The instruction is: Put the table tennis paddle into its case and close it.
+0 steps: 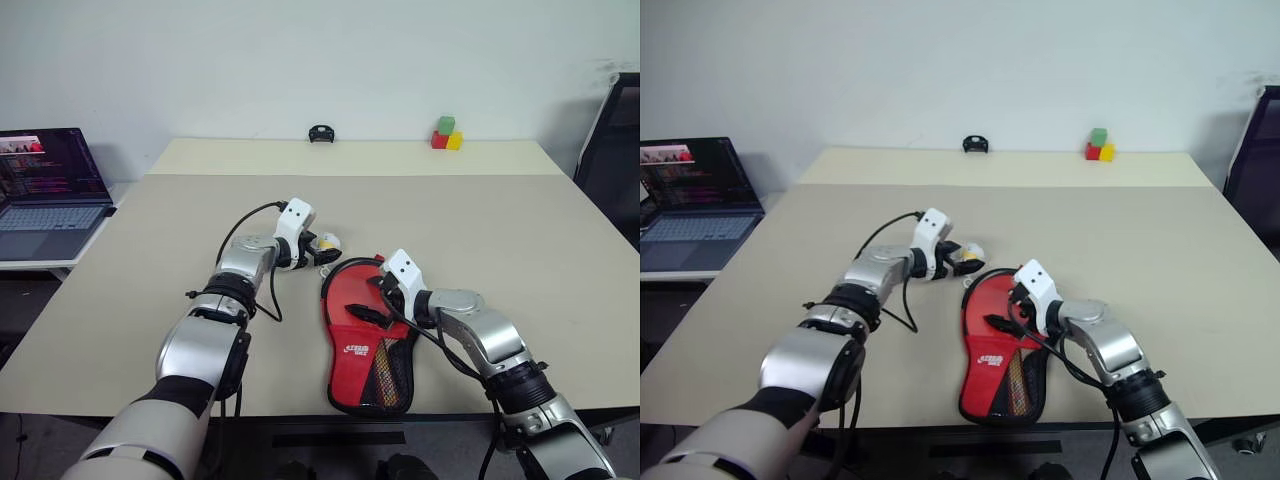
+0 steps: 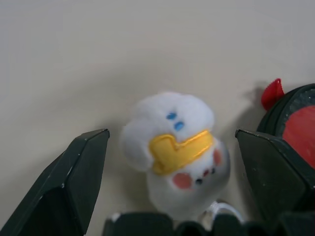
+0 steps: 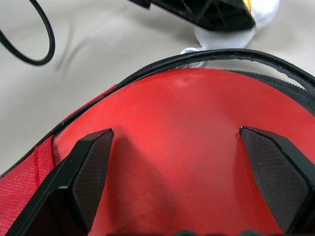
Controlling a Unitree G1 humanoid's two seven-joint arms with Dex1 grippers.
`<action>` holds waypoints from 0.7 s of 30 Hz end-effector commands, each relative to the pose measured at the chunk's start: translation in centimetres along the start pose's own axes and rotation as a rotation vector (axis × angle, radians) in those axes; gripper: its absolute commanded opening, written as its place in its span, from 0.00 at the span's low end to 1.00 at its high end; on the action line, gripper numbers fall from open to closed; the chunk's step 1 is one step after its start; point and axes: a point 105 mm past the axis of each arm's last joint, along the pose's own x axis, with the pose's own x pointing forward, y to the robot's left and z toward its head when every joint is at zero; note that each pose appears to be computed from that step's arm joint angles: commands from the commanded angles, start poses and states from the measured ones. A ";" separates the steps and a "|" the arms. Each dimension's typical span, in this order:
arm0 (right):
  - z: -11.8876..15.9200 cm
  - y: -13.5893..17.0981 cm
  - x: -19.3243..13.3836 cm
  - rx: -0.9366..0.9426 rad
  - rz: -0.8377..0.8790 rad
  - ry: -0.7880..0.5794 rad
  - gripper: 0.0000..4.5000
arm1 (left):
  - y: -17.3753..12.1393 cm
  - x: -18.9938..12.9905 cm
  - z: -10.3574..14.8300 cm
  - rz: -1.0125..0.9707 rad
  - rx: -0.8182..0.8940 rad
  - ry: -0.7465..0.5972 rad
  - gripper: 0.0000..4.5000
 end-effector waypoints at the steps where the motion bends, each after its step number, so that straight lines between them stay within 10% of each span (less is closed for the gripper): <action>1: 0.3 0.3 0.0 -0.001 -0.007 -0.016 1.00 | -0.5 0.5 0.6 -0.007 0.007 -0.009 0.99; 11: 0.4 -0.1 0.0 0.000 -0.045 -0.024 1.00 | -1.6 1.5 -0.5 -0.013 -0.030 0.009 0.96; 21: -1.9 -0.6 -0.2 -0.050 -0.086 0.081 1.00 | -1.4 1.5 -0.9 -0.002 -0.051 0.009 0.21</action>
